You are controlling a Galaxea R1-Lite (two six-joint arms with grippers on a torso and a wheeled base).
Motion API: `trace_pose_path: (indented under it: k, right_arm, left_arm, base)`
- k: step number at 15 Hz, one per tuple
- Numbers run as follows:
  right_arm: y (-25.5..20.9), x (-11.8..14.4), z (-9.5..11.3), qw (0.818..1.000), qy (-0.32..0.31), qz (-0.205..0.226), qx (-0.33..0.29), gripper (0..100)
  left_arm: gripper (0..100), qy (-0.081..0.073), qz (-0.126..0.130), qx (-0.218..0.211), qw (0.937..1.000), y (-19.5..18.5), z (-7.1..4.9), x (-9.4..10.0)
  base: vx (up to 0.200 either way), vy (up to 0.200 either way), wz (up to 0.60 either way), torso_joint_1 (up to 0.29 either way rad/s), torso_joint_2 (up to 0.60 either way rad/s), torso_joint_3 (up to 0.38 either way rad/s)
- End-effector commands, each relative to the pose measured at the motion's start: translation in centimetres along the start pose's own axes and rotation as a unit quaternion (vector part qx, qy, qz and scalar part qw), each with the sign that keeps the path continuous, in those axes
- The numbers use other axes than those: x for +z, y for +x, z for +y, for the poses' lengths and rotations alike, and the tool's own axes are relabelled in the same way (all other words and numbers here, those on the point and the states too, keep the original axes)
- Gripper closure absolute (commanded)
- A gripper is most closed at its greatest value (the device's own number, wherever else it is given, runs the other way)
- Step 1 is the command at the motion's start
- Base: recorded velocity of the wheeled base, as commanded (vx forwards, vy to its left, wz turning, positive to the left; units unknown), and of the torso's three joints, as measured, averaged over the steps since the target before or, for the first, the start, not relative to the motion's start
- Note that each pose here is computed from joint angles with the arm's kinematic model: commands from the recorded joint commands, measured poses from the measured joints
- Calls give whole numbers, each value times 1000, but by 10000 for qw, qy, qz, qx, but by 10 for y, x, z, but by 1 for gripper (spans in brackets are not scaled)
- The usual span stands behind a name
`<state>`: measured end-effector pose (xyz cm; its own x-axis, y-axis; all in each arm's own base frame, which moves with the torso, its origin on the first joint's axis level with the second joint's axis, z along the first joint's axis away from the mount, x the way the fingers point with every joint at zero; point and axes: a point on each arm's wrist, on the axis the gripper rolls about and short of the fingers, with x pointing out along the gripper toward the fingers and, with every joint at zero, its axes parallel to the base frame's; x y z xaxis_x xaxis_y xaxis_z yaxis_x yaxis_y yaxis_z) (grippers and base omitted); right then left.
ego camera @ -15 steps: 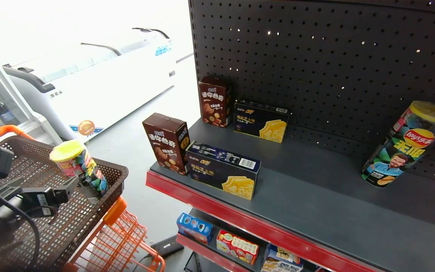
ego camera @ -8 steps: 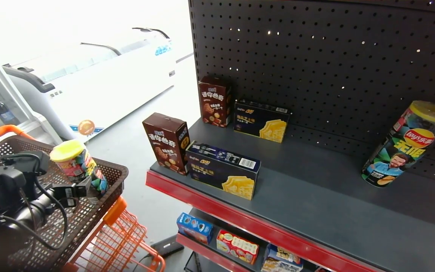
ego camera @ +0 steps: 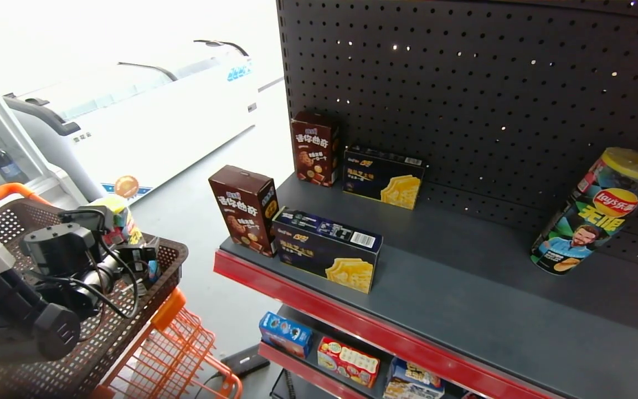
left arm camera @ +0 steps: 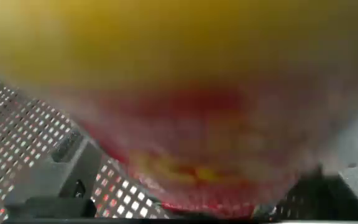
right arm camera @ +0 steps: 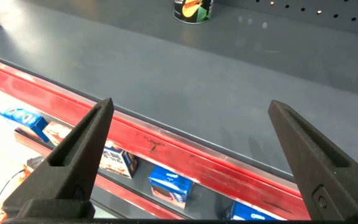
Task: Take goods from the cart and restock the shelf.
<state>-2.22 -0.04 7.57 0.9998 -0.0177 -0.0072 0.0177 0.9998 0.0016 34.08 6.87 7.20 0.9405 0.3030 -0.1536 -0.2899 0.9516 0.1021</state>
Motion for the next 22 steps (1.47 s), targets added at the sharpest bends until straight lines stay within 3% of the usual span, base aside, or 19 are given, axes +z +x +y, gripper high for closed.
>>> trace_pose_path:
  k: [1,2,6,9,11,15,17,18,21,22]
  right_arm:
    - [0,0,0,10000,-1,-5,-4,0]
    - [0,0,0,10000,-1,-5,-4,0]
    - [0,0,0,10000,-1,-5,4,0]
    - [0,0,0,10000,-1,-5,-4,0]
    - [0,0,0,10000,-1,-5,-4,0]
    - [0,0,0,10000,-1,-5,-4,0]
    - [0,0,0,10000,-1,-5,4,0]
    - [0,0,0,10000,-1,2,4,0]
    - [0,0,0,10000,-1,-5,-4,0]
    - [0,0,0,10000,-1,2,4,0]
  left_arm:
    - [0,0,5,-10,10000,10,-3,-7]
    - [100,-12,-103,-16,9999,13,-3,-2]
    - [100,-30,-315,2,9995,16,-3,8]
    - [100,-51,-662,-28,9978,6,-4,32]
    - [100,-89,-1142,-108,9934,-11,-6,68]
    - [100,-165,-1444,-302,9889,-58,-9,115]
    - [100,-141,-1521,-477,9871,-70,-11,120]
    - [100,-122,-1674,-721,9832,-87,-9,129]
    - [100,-33,-1471,-1325,9802,-124,-13,138]
    - [100,25,-1509,-1628,9751,-137,-13,136]
  base:
    - [0,0,0,0,0,0]
    - [0,0,0,0,0,0]
    - [0,0,0,0,0,0]
    - [0,0,0,0,0,0]
    - [0,0,0,0,0,0]
    - [0,0,0,0,0,0]
    - [0,0,0,0,0,0]
    - [0,0,0,0,0,0]
    - [0,0,0,0,0,0]
    - [0,0,0,0,0,0]
